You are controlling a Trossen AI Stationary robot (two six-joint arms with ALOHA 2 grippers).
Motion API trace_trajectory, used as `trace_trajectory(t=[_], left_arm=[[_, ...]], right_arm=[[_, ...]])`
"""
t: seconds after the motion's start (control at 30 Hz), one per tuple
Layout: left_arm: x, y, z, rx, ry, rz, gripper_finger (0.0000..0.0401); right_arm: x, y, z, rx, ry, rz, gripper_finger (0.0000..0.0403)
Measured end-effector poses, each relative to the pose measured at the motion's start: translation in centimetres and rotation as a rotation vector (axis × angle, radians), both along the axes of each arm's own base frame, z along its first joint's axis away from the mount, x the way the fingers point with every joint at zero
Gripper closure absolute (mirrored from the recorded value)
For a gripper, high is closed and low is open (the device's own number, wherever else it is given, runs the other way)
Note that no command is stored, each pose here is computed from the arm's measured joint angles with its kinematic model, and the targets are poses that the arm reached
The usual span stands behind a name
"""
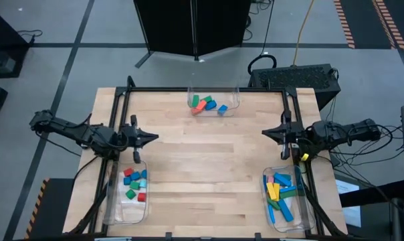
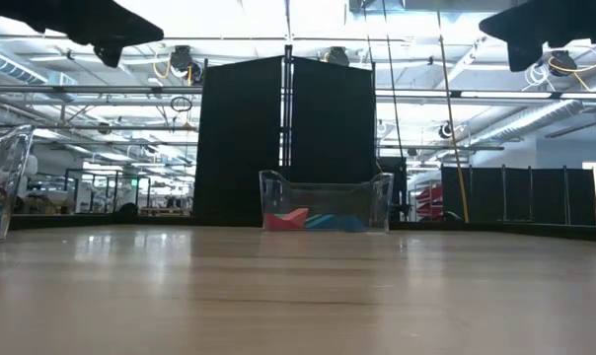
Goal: Sort blocks by size
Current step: Return to Home Position
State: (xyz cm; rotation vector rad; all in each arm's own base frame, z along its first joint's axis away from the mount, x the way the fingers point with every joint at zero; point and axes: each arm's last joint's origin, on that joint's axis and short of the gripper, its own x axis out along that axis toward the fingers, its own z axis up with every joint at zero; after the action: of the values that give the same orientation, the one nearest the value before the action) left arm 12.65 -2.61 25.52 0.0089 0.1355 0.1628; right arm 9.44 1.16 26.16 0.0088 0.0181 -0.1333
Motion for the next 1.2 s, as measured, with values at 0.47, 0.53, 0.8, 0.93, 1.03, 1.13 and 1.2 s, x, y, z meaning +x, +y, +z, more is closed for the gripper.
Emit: trace_trajectory(t=[0.47,0.53,0.8,0.93,1.03,1.13,1.2], left_arm=[[-1.6,0.5,-1.7,-0.003,-0.029,-0.016,0.0401],[-1.6,0.4,-1.8,0.010,-0.028,-0.018,0.0401],[-1.3,0.7,-2.9,0.011,-0.033,-0.015,0.0401],[-1.0,0.8,-4.0,-0.001,-0.063,-0.029,0.0401],[-0.9,1.1,-4.7,-0.001,-0.067,-0.010,0.0401],[-0.8,1.3,-5.0,-0.004,-0.067,0.014,0.0401],[-0.8,1.5,-5.1,-0.017,-0.065,0.027,0.0401]], right_arm=[[0.6,-0.3,-2.0,0.016,-0.053,-0.037,0.0403],[0.7,-0.3,-2.2,0.021,-0.049,-0.046,0.0403],[1.1,-0.4,-4.2,0.070,0.000,-0.023,0.0403],[1.3,-0.6,-5.0,0.084,-0.021,-0.035,0.0403],[1.4,-0.6,-5.6,0.098,-0.010,-0.032,0.0403],[1.5,-0.8,-6.2,0.103,-0.001,-0.052,0.0403],[1.6,-0.9,-6.6,0.104,-0.008,-0.066,0.0403]])
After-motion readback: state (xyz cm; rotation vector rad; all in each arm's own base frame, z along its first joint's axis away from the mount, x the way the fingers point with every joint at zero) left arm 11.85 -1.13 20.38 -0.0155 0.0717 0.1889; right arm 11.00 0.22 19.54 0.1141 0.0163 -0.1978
